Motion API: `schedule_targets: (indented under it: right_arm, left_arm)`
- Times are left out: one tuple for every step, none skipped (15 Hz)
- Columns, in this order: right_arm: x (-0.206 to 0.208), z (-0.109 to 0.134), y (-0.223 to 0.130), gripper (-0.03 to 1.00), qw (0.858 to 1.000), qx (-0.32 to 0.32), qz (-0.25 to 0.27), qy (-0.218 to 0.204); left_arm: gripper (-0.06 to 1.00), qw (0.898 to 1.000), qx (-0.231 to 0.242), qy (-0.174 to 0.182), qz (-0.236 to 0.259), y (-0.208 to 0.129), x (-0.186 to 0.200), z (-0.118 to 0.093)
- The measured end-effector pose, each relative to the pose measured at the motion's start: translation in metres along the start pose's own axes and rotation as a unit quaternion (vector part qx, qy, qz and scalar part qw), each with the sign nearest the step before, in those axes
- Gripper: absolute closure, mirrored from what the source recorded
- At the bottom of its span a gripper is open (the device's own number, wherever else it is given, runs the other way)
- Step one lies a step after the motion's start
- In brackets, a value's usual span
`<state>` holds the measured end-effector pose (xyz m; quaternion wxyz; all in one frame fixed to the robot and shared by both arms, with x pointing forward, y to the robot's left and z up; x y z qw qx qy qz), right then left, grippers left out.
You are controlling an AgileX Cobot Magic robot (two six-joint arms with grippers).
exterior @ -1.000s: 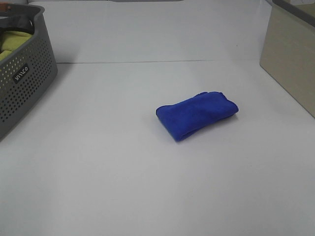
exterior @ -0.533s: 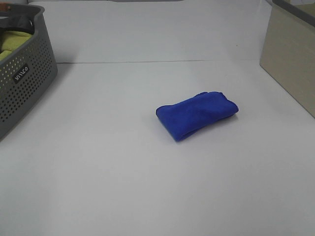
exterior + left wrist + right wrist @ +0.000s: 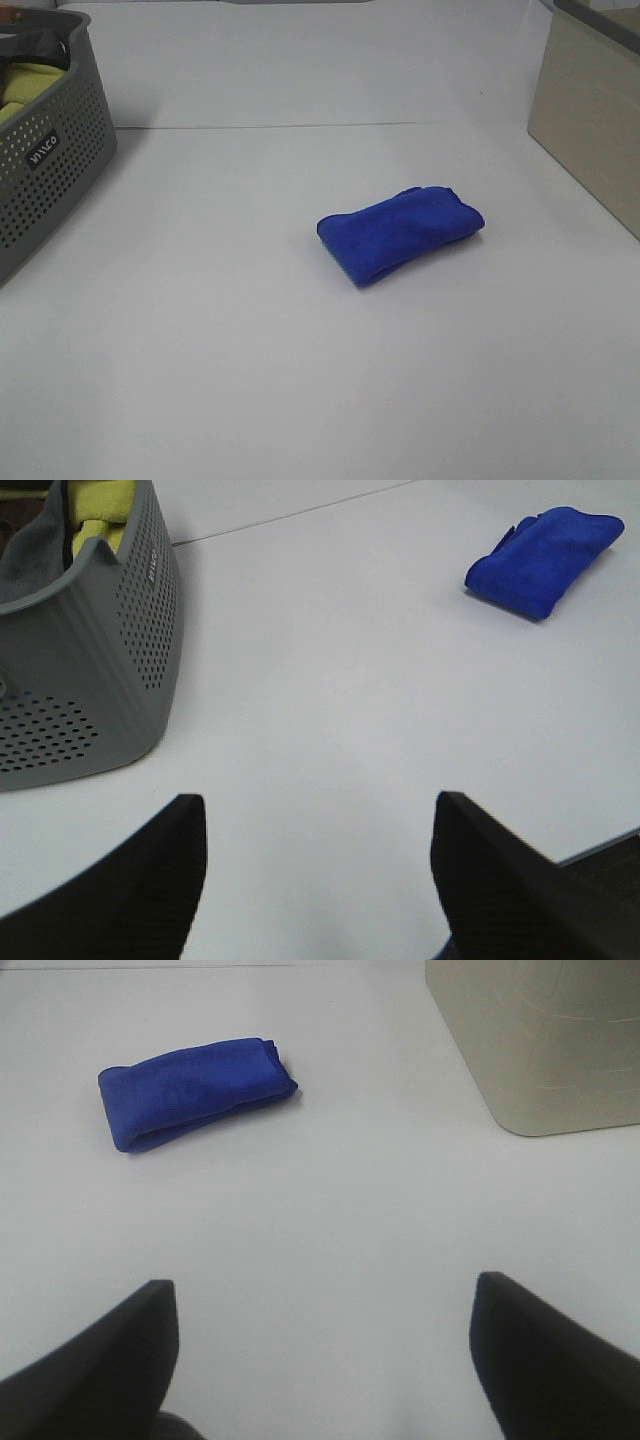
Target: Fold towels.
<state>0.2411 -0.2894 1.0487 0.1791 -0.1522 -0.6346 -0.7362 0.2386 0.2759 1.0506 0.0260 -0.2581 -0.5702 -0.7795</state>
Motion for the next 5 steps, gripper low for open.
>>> schedule_targets:
  right_arm:
    - [0.0001, 0.0004, 0.0, 0.21, 1.0, -0.001, 0.001, 0.004]
    - [0.0001, 0.0009, -0.0001, 0.21, 1.0, -0.003, 0.001, 0.007]
    - [0.0001, 0.0012, -0.0001, 0.21, 1.0, -0.005, 0.001, 0.008]
    - [0.0001, 0.002, -0.0001, 0.21, 1.0, -0.007, 0.001, 0.012]
    - [0.0002, 0.0031, -0.0002, 0.21, 1.0, -0.01, 0.002, 0.017]
  left_arm:
    - [0.32, 1.0, 0.0, 0.0, 0.0, 0.0, 0.0, 0.0]
    - [0.32, 1.0, 0.0, 0.0, 0.0, 0.0, 0.0, 0.0]
    - [0.32, 1.0, 0.0, 0.0, 0.0, 0.0, 0.0, 0.0]
    - [0.32, 1.0, 0.0, 0.0, 0.0, 0.0, 0.0, 0.0]
    - [0.32, 1.0, 0.0, 0.0, 0.0, 0.0, 0.0, 0.0]
Point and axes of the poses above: a point on each arm's last joint axis where the gripper is mounted, x pointing back along that axis away from the gripper, z along the wrist's bending axis when the last joint is at zero, y = z × x, the point moved 1 cm from there along -x, pointing out along that axis toward the gripper, and after that the axes turned 10 degrees about -x, right-handed, at the moved point
